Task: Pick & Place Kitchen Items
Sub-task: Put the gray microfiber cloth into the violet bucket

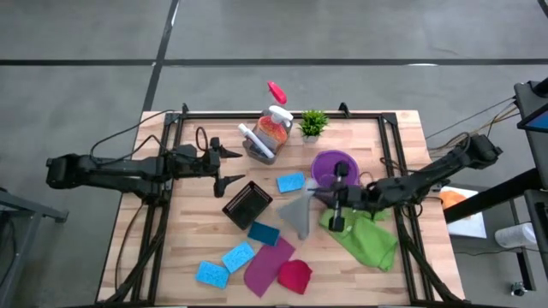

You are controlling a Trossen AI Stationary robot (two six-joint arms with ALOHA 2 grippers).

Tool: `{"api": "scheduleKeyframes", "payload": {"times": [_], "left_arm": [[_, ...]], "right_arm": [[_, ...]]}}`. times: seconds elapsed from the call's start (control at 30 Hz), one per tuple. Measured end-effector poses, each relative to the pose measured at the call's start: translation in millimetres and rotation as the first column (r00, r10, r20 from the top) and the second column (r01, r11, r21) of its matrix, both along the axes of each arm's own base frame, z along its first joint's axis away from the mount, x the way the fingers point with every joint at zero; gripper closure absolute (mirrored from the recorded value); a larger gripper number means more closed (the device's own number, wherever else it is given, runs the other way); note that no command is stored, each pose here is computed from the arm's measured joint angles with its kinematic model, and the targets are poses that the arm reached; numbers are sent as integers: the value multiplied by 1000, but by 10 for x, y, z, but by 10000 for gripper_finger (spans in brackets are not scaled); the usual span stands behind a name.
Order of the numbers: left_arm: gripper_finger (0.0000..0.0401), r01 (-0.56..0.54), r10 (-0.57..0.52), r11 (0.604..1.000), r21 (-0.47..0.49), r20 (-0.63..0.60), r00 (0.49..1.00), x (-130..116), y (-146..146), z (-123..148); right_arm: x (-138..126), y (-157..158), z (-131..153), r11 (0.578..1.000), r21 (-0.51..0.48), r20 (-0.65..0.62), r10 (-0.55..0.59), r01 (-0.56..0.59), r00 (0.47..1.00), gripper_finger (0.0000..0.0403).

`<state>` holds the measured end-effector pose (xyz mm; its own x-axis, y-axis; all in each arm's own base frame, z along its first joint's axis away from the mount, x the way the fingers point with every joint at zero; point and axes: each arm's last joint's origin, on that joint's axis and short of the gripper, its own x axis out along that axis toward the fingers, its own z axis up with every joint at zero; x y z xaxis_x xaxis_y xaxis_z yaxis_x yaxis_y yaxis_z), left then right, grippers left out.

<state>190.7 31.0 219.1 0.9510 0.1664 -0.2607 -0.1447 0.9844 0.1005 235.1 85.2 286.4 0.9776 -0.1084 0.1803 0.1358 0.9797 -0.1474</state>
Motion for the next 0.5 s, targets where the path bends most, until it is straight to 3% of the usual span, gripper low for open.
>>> {"api": "scheduleKeyframes", "payload": {"times": [0.33,0.5], "left_arm": [[65,0,0,1000,4,30,1000,-23,-4,-72],[65,0,0,1000,4,33,999,-22,-3,-69]], "right_arm": [[-481,-228,505,992,-34,166,-118,125,979,385],[-701,-339,753,979,-32,181,-191,200,965,385]]}}
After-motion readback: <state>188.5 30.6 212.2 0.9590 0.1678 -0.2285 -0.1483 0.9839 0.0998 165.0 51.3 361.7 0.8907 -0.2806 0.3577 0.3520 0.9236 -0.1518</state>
